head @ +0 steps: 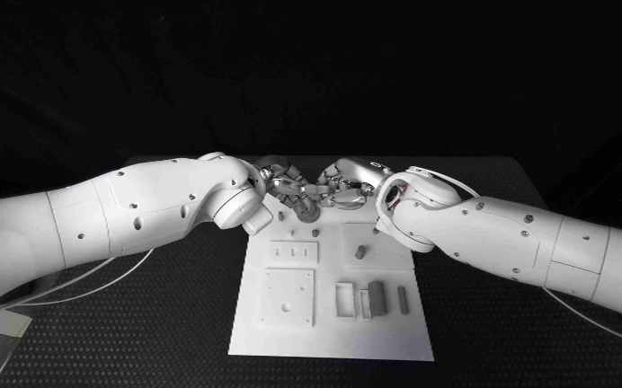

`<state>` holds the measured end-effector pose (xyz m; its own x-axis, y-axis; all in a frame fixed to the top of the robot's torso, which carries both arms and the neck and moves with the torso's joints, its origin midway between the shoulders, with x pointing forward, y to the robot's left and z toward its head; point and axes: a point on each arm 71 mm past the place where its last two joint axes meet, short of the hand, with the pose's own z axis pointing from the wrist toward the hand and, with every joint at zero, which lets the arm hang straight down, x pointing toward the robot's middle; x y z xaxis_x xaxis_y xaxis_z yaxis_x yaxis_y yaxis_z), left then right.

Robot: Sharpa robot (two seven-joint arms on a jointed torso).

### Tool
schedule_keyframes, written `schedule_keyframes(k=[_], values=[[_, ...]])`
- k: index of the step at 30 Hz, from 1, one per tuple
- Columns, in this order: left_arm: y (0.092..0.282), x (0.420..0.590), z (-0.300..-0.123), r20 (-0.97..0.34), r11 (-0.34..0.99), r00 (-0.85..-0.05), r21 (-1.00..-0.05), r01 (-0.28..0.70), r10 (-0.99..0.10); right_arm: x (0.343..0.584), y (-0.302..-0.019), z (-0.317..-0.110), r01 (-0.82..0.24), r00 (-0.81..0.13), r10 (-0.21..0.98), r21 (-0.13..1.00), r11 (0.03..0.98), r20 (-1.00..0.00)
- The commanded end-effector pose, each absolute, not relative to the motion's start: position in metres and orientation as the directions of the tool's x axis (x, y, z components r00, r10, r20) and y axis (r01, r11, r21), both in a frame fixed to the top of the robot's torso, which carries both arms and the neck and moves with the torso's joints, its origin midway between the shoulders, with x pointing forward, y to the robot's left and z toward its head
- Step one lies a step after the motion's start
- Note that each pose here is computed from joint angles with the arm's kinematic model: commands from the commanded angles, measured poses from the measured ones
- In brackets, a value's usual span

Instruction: Assemble the parts on the task board

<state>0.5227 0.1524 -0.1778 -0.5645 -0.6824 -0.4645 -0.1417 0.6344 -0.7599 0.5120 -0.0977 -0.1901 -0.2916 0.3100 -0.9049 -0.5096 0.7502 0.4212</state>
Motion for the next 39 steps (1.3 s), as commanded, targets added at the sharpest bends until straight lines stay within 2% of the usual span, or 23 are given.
schedule_keyframes(k=[1, 39], values=[[0.15, 0.5219, -0.1772, -0.464, 0.637, -0.576, -0.76, -0.131, -0.672, 0.5102, -0.0942, -0.1898, -0.523, -0.293, 0.296, 0.411, 0.746, -0.909], [0.1495, 0.5209, -0.1782, -0.427, 0.615, -0.589, -0.772, -0.158, -0.687, 0.5063, -0.0869, -0.1894, -0.533, -0.303, 0.287, 0.411, 0.74, -0.909]])
